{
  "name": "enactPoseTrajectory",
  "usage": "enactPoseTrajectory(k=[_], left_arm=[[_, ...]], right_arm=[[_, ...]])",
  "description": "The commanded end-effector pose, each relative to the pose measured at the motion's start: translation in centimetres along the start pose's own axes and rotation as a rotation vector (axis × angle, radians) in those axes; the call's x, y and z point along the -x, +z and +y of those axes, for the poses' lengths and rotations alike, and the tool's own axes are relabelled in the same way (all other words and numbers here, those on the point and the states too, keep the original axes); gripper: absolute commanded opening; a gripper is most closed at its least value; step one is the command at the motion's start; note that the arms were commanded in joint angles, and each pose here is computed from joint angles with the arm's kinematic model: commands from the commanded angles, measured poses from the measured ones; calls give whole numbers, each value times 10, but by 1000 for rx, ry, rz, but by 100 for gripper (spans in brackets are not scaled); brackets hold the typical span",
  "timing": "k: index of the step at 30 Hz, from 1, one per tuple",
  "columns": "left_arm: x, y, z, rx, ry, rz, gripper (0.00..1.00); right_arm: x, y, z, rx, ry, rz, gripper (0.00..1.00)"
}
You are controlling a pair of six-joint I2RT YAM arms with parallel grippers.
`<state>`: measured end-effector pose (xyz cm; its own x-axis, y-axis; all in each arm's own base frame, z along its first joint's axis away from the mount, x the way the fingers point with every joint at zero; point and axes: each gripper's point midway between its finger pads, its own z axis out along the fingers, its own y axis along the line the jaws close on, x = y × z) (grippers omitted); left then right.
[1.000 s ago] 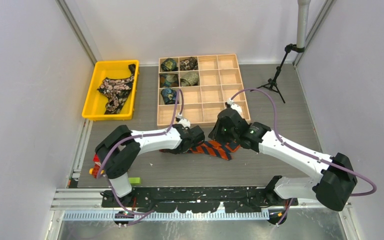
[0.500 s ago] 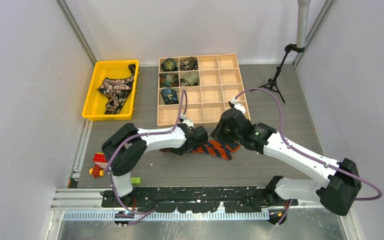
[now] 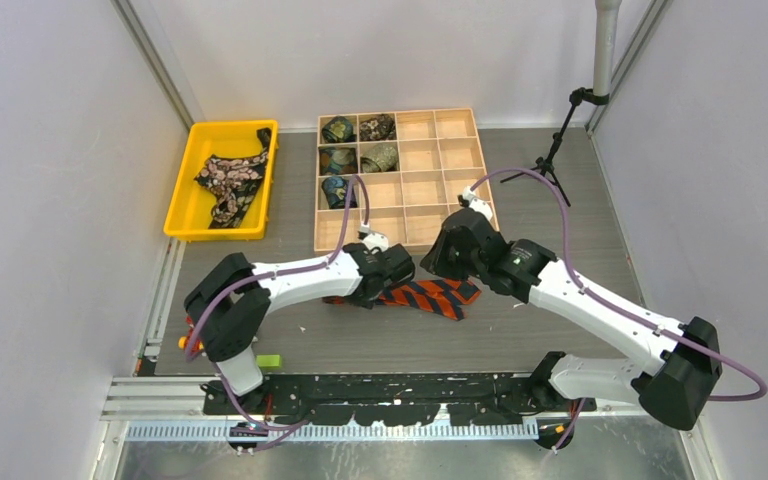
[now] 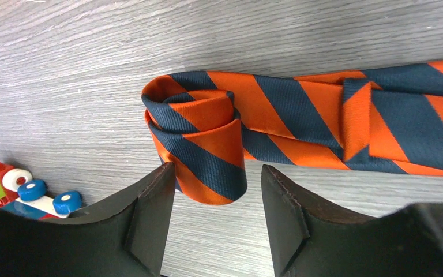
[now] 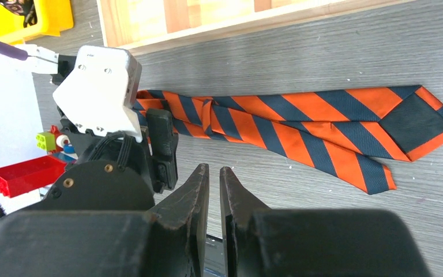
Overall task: Roll the ties
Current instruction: Roll the tie at the center of the board.
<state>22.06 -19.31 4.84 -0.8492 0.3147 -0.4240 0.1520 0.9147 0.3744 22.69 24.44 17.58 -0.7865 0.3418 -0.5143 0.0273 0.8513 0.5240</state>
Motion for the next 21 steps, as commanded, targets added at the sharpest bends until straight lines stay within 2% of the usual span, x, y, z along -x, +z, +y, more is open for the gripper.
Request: enactPoseTrajectory(k=[1, 5, 9, 16, 21], left_arm=[[23, -24, -5, -88, -54, -73, 58], [27, -36, 5, -113, -61, -112, 58], [30, -49, 33, -127, -83, -184, 58], [31, -52, 79, -233, -243, -317, 60], [24, -36, 90, -339, -371, -283, 65]], right_arm=[[18, -4, 14, 13, -7, -42, 18], [14, 3, 17, 12, -6, -16, 18], [7, 11, 20, 21, 0, 16, 18], [-12, 38, 51, 87, 5, 84, 19], [-34, 67, 88, 108, -62, 146, 21]])
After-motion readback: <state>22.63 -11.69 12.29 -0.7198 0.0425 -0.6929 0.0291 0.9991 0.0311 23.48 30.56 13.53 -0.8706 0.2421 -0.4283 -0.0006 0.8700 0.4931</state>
